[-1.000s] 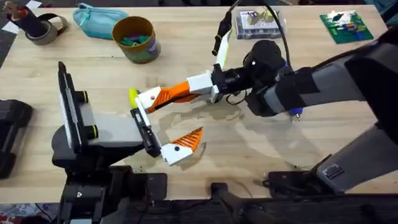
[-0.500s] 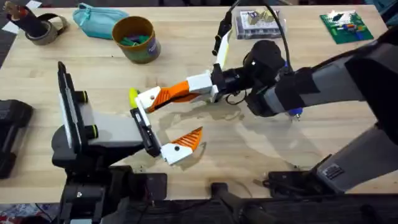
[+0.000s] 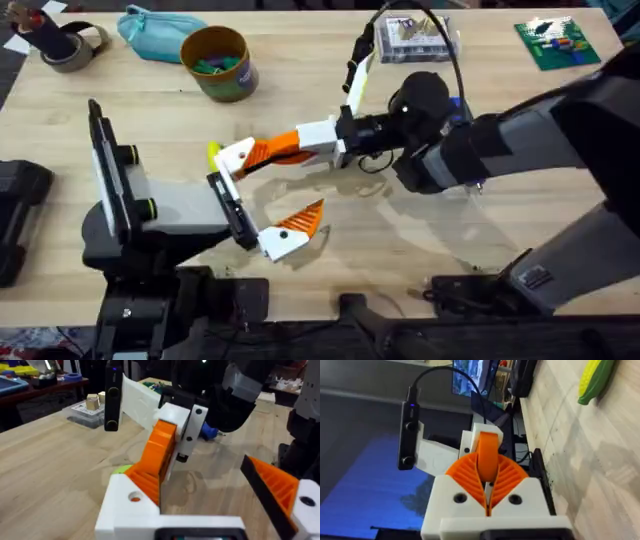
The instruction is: Pick up the gripper from the table and insert it into the empty holder that is missing its gripper. Then pick up a screw, insert it into the mounting hole, and use the screwdriver to tighten it. Finally, clean up the table by picking up the vegetable and placing it into the bucket.
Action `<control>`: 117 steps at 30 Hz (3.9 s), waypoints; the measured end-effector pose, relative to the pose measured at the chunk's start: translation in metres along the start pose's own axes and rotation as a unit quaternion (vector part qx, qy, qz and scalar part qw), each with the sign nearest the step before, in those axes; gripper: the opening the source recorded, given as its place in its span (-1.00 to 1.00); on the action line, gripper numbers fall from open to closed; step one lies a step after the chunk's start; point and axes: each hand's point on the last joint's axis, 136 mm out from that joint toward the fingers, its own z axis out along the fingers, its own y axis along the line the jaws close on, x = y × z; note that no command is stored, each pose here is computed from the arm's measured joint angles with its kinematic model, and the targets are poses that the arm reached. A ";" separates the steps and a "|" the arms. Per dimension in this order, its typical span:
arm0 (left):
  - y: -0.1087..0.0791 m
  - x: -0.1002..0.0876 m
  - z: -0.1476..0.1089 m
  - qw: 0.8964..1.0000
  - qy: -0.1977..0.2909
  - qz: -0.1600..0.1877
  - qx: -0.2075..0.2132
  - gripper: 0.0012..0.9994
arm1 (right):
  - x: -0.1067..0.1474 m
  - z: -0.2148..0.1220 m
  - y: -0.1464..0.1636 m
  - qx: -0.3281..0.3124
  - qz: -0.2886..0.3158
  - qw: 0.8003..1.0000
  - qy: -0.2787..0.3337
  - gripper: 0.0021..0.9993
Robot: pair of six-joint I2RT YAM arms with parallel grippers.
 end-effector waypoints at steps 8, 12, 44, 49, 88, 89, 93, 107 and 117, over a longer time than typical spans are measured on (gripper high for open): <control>0.001 0.000 0.000 1.000 0.000 0.000 -0.001 0.97 | 0.000 0.001 0.000 0.001 0.001 1.000 -0.007 -0.98; 0.001 0.000 0.000 1.000 0.000 0.000 -0.003 0.97 | 0.000 0.002 0.001 0.001 0.001 1.000 -0.010 -0.98; 0.001 0.000 0.000 1.000 0.000 -0.002 -0.003 0.97 | 0.003 0.001 0.001 0.011 0.009 1.000 -0.027 -0.98; 0.001 0.000 0.000 1.000 0.000 -0.002 -0.003 0.97 | 0.004 0.001 0.001 0.011 0.005 1.000 -0.023 -0.98; -0.005 0.000 0.000 1.000 0.001 -0.003 0.015 0.97 | 0.001 -0.009 -0.001 0.016 -0.006 1.000 -0.018 0.99; -0.005 0.000 0.000 1.000 0.001 -0.003 0.015 0.97 | -0.003 -0.014 -0.002 0.022 -0.003 0.999 -0.024 0.99; -0.005 0.000 0.000 1.000 0.001 -0.003 0.015 0.97 | -0.016 -0.044 -0.003 0.064 0.020 0.997 -0.050 0.99; -0.007 0.001 0.000 1.000 0.001 -0.003 0.020 0.97 | -0.015 -0.145 0.044 0.218 -0.013 0.972 -0.089 0.99; -0.007 0.001 0.000 1.000 0.001 -0.003 0.020 0.97 | 0.015 -0.170 0.042 0.507 -0.140 0.849 0.059 0.99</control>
